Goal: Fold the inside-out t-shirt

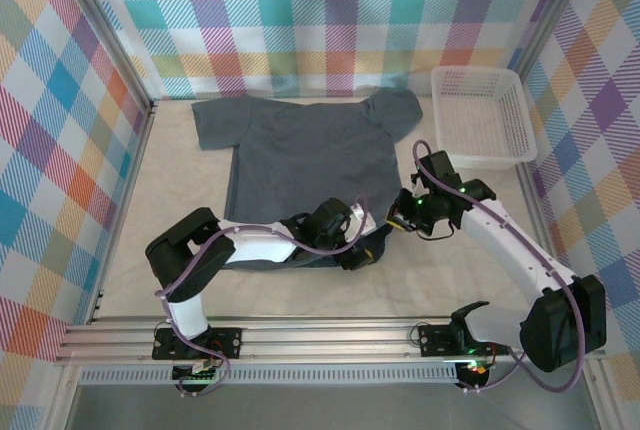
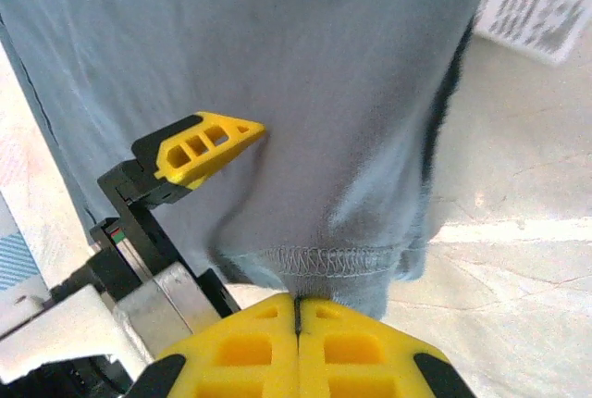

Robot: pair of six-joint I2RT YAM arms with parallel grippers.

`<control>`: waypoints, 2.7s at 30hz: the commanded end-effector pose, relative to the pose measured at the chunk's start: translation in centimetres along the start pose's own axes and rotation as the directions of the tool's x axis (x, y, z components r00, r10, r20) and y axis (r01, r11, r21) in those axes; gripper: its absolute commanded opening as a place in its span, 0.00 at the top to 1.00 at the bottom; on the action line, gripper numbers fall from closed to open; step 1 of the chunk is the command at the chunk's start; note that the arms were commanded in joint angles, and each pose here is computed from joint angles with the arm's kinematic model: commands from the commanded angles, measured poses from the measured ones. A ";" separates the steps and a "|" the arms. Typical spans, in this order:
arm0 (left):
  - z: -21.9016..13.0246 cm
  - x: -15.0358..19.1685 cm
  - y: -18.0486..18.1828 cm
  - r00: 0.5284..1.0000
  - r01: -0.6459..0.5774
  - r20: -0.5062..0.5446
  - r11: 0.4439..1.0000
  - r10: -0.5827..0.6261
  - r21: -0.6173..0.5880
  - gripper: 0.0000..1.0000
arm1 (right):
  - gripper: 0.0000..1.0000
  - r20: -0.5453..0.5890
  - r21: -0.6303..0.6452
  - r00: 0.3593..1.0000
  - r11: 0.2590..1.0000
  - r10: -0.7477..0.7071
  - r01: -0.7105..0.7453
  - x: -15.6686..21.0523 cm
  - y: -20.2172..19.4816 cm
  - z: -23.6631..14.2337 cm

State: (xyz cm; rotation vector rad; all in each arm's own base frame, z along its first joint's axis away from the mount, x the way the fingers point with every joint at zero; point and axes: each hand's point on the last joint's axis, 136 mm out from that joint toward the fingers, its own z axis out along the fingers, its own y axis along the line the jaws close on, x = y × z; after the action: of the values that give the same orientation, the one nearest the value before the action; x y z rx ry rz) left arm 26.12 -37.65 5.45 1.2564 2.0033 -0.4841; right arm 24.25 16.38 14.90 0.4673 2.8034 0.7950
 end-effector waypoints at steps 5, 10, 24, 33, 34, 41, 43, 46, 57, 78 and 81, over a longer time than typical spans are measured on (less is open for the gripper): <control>-5.8 1.2 8.3 0.986 0.168 0.027 0.953 -0.167 -0.251 0.86 | 1.00 0.057 0.098 0.998 0.995 -0.036 0.030 -0.6 -2.3 -1.0; -8.9 -2.6 8.0 0.914 0.375 0.184 0.926 -0.361 -0.046 1.00 | 0.98 0.051 0.020 0.982 0.983 -0.183 0.182 -0.7 -0.7 -0.6; -11.5 -11.4 9.5 0.850 0.466 0.246 0.883 -0.465 0.058 1.00 | 0.72 0.589 0.294 -0.034 0.175 -0.807 0.940 1.9 14.4 3.0; -14.7 -14.9 10.5 0.759 0.547 0.311 0.820 -0.571 0.170 1.00 | 0.98 0.279 0.776 -0.476 -0.096 -0.834 0.623 -3.9 15.1 9.7; -15.3 -15.4 10.4 0.746 0.550 0.325 0.813 -0.581 0.191 1.00 | 0.98 0.230 0.807 -0.508 -0.129 -0.830 0.577 -4.4 15.1 10.5; -19.0 -17.3 10.9 0.713 0.560 0.377 0.803 -0.592 0.203 1.00 | 1.00 0.302 0.723 -0.374 -0.045 -0.877 0.689 -4.5 13.4 13.4; -19.4 -17.5 11.0 0.719 0.557 0.374 0.808 -0.585 0.194 1.00 | 1.00 0.369 0.616 -0.299 -0.009 -0.880 0.788 -3.1 13.5 13.2; -19.9 -18.3 10.7 0.730 0.530 0.374 0.819 -0.572 0.219 1.00 | 1.00 0.335 0.478 -0.129 0.050 -0.933 0.877 -3.6 13.0 14.4; -23.8 -21.1 9.7 0.707 0.518 0.397 0.811 -0.585 0.272 1.00 | 0.99 0.418 0.176 0.471 0.578 -0.776 0.797 -11.3 11.8 13.5; -27.5 -34.4 5.6 0.645 0.438 0.466 0.792 -0.606 0.424 1.00 | 0.99 0.248 -0.185 0.772 0.754 -0.585 0.630 -7.8 16.2 16.1; -27.9 -35.7 4.7 0.657 0.398 0.474 0.804 -0.586 0.441 1.00 | 0.98 0.315 -0.274 0.782 0.738 -0.537 0.617 -7.8 19.1 12.8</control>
State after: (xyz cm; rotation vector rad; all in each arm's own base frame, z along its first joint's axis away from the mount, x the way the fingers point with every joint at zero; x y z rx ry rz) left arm 32.15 -39.24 47.34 0.4658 1.8119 -1.2708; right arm 40.72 33.59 11.53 -0.3660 2.3382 0.8476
